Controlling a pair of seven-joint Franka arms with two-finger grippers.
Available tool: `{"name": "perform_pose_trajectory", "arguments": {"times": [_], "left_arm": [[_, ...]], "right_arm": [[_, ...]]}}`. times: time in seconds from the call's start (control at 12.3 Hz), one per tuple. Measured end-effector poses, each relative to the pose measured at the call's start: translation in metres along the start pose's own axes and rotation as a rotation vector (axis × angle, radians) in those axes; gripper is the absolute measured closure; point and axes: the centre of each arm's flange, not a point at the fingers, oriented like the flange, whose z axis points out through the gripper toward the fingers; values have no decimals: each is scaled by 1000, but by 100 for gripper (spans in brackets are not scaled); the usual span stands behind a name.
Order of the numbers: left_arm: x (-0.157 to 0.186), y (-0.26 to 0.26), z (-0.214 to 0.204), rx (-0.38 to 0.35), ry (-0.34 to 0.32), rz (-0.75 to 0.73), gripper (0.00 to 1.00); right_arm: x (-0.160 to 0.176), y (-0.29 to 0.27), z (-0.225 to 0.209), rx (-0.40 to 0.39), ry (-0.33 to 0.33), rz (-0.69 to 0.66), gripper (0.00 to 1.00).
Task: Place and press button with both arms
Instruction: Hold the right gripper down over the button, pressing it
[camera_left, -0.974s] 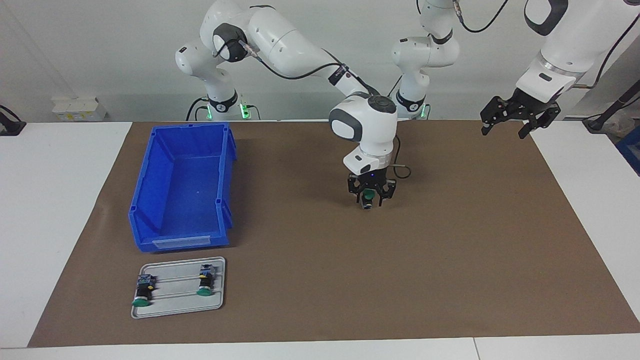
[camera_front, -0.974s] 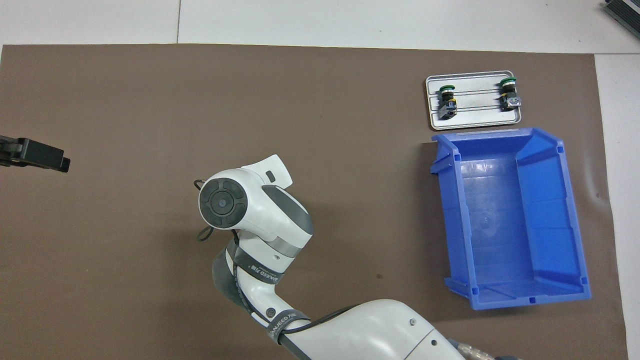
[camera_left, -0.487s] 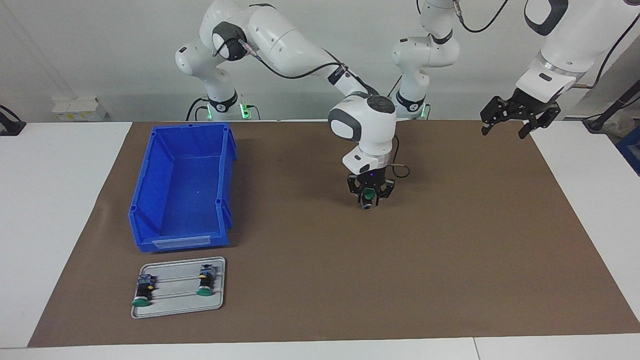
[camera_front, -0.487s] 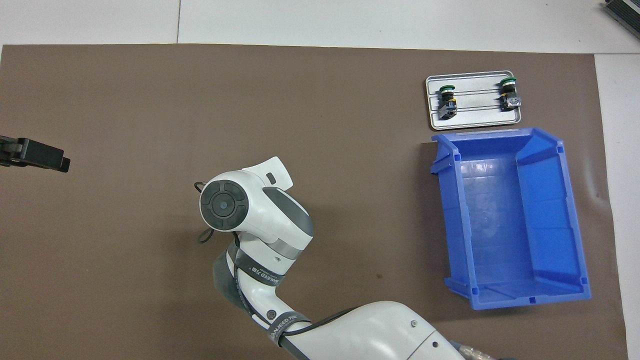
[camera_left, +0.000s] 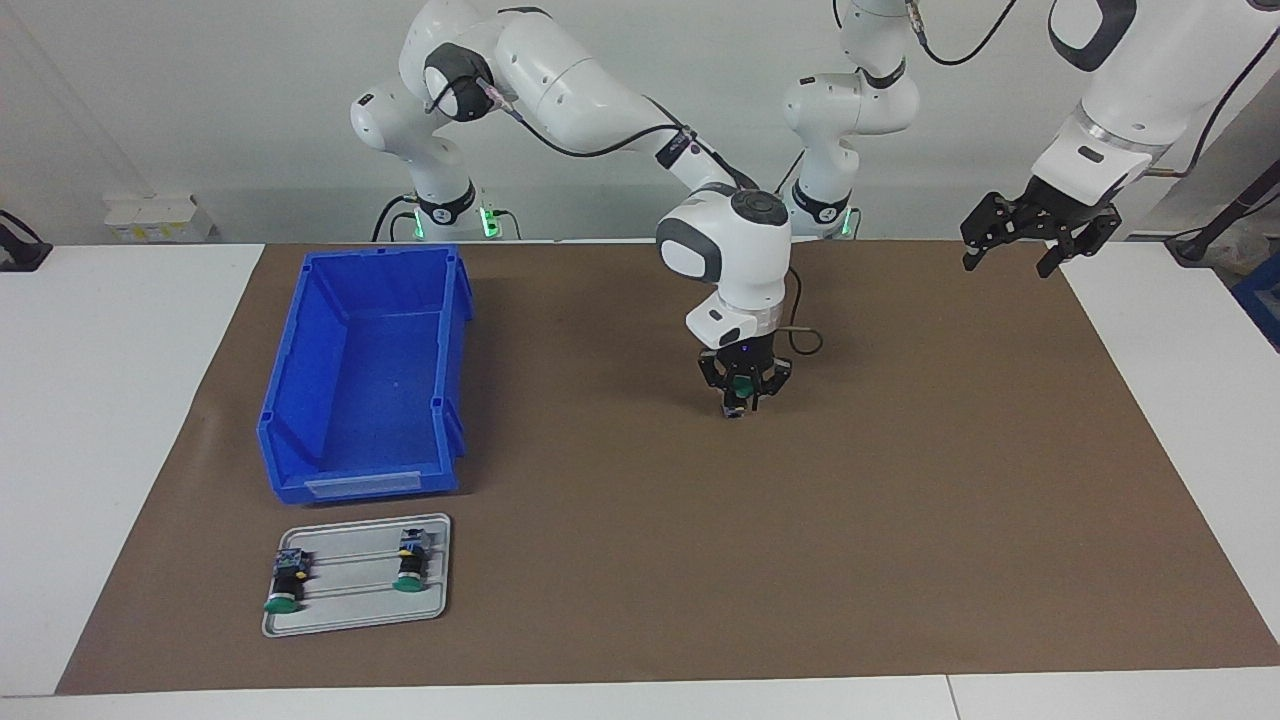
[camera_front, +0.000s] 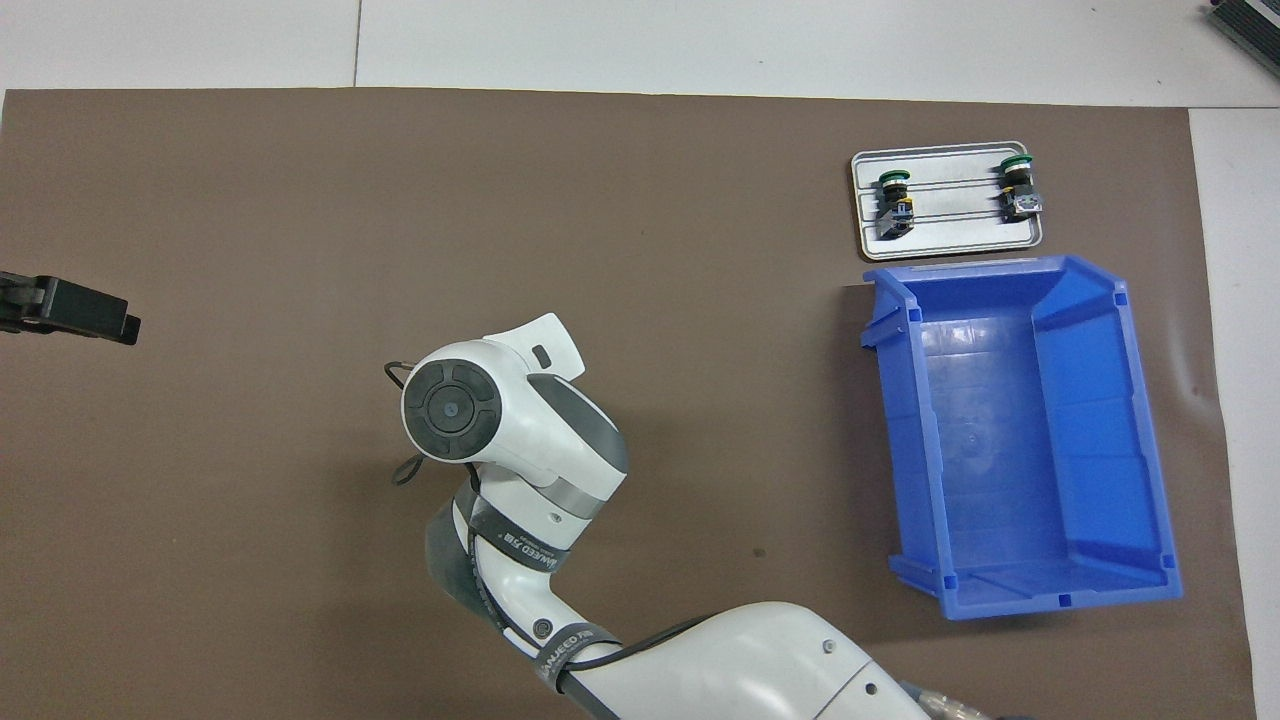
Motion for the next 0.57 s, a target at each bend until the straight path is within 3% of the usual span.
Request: {"name": "perform_pose_trajectory", "arguments": {"times": [0.16, 0.57], "left_arm": [[0, 0, 0, 0, 0, 0, 0], [0, 0, 0, 0, 0, 0, 0]], "right_arm": [[0, 0, 0, 1, -1, 1, 64], [0, 0, 0, 1, -2, 2, 64]]}}
